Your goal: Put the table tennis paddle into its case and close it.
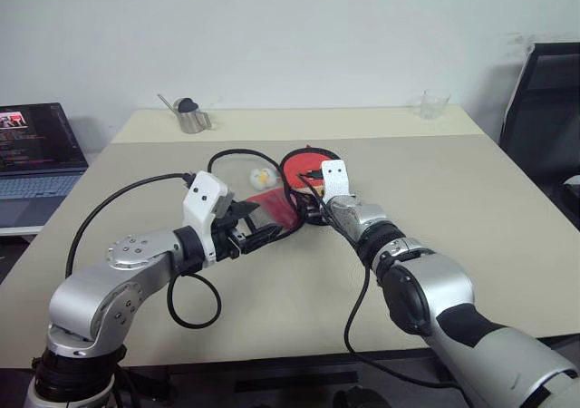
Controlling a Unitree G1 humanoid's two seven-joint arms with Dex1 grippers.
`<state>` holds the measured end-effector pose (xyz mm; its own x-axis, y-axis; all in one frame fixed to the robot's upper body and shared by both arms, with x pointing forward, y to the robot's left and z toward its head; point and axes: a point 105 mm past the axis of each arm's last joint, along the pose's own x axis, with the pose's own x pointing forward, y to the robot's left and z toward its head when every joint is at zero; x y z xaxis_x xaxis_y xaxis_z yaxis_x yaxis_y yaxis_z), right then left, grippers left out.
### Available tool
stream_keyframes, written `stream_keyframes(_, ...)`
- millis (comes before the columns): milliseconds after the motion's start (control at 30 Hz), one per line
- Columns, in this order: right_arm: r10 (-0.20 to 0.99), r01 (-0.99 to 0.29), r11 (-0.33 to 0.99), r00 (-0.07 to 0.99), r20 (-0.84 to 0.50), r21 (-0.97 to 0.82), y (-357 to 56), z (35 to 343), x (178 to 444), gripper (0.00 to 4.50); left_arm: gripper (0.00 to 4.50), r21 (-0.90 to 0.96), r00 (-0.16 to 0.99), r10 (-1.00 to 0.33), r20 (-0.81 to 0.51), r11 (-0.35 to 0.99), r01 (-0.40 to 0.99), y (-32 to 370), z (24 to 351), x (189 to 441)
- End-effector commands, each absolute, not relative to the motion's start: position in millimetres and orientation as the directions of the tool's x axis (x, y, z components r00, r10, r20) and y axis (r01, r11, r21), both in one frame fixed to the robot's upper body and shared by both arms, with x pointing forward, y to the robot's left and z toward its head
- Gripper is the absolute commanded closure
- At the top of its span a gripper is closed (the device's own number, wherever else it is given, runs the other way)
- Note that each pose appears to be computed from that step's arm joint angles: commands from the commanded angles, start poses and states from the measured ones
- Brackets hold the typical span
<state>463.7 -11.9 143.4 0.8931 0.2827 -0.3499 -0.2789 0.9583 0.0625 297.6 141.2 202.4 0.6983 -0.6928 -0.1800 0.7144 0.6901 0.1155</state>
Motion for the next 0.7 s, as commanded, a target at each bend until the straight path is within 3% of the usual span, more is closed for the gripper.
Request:
stream_keyframes(33,0.366,-0.347,0.929,0.911,-0.192,0.125,-16.9,208.1,474.9,0.02,0.84,0.154,0.668,-0.724,-0.174,0.65,0.744,138.7,210.7,287.3)
stream_keyframes(167,0.374,-0.349,0.924,0.91,-0.176,0.16,-53.5,225.0,478.5,0.02,0.84,0.157,0.666,-0.724,-0.178,0.647,0.746,140.1,211.4,289.0)
stream_keyframes(367,0.273,-0.257,0.962,0.928,-0.254,0.095,-111.1,202.9,476.5,0.02,0.84,0.176,0.648,-0.74,-0.181,0.624,0.762,128.2,211.6,296.1)
stream_keyframes(500,0.482,-0.48,0.874,0.841,-0.244,0.073,-86.7,198.3,455.4,0.02,0.84,0.185,0.694,-0.683,-0.229,0.669,0.72,144.7,200.9,308.2)
stream_keyframes(633,0.552,-0.554,0.831,0.81,-0.199,0.048,-71.0,206.1,441.9,0.02,0.84,0.198,0.812,-0.523,-0.259,0.794,0.575,182.1,188.8,333.2)
stream_keyframes(700,0.574,-0.576,0.816,0.8,-0.177,0.045,-67.8,212.0,437.7,0.02,0.84,0.175,0.83,-0.504,-0.239,0.819,0.547,186.6,188.1,338.6)
